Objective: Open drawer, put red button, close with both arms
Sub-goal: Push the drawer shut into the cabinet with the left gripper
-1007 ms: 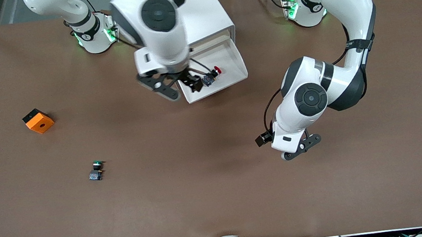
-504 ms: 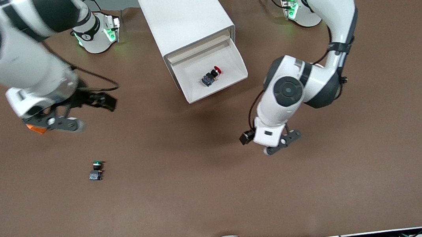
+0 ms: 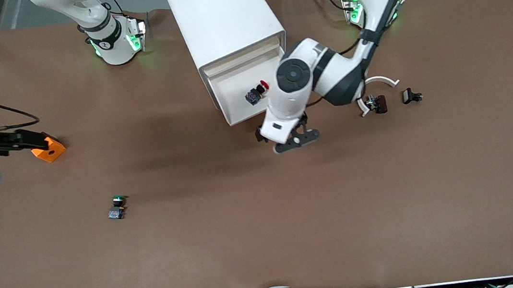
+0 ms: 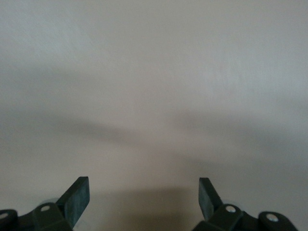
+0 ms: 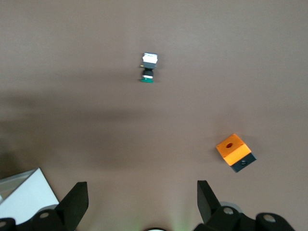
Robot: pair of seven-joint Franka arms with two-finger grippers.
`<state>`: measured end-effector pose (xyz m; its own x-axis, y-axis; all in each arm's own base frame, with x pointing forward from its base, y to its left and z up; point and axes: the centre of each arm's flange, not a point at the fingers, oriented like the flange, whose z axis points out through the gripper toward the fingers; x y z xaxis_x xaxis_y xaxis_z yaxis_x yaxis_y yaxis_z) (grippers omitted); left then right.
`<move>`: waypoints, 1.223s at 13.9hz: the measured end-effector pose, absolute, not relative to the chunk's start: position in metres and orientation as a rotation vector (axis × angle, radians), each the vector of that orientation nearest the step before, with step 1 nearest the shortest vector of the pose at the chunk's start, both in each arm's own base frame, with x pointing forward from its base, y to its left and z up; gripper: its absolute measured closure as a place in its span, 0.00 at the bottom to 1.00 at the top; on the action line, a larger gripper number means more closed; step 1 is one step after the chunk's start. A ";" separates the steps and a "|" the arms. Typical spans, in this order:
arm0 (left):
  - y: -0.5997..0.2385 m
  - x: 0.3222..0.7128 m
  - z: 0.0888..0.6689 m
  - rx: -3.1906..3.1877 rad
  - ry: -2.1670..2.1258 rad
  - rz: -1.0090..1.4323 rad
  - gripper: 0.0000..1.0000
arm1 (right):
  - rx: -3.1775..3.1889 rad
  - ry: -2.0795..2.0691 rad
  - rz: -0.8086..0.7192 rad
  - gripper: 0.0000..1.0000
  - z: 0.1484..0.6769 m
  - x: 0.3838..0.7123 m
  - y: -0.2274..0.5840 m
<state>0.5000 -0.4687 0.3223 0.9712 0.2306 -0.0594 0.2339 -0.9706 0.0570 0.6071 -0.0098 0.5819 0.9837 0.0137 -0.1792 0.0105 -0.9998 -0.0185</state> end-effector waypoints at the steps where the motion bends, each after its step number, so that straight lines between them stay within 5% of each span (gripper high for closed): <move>1: -0.477 0.489 0.317 3.066 0.334 -0.090 0.00 | -3.108 -0.004 0.283 0.00 0.581 0.607 -0.023; 12: -0.529 0.417 0.297 3.115 0.131 -0.130 0.00 | -3.103 0.055 0.349 0.00 0.574 0.601 -0.051; 17: -0.554 0.382 0.298 3.103 0.033 -0.172 0.00 | -3.115 0.086 0.262 0.00 0.607 0.594 -0.063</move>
<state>0.3819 -0.5536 0.2976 0.9937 0.0196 -0.1106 0.0233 -0.9992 0.0320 0.5941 -0.0634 0.6070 0.9845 -0.0536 -0.1673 -0.0560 -0.9984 -0.0094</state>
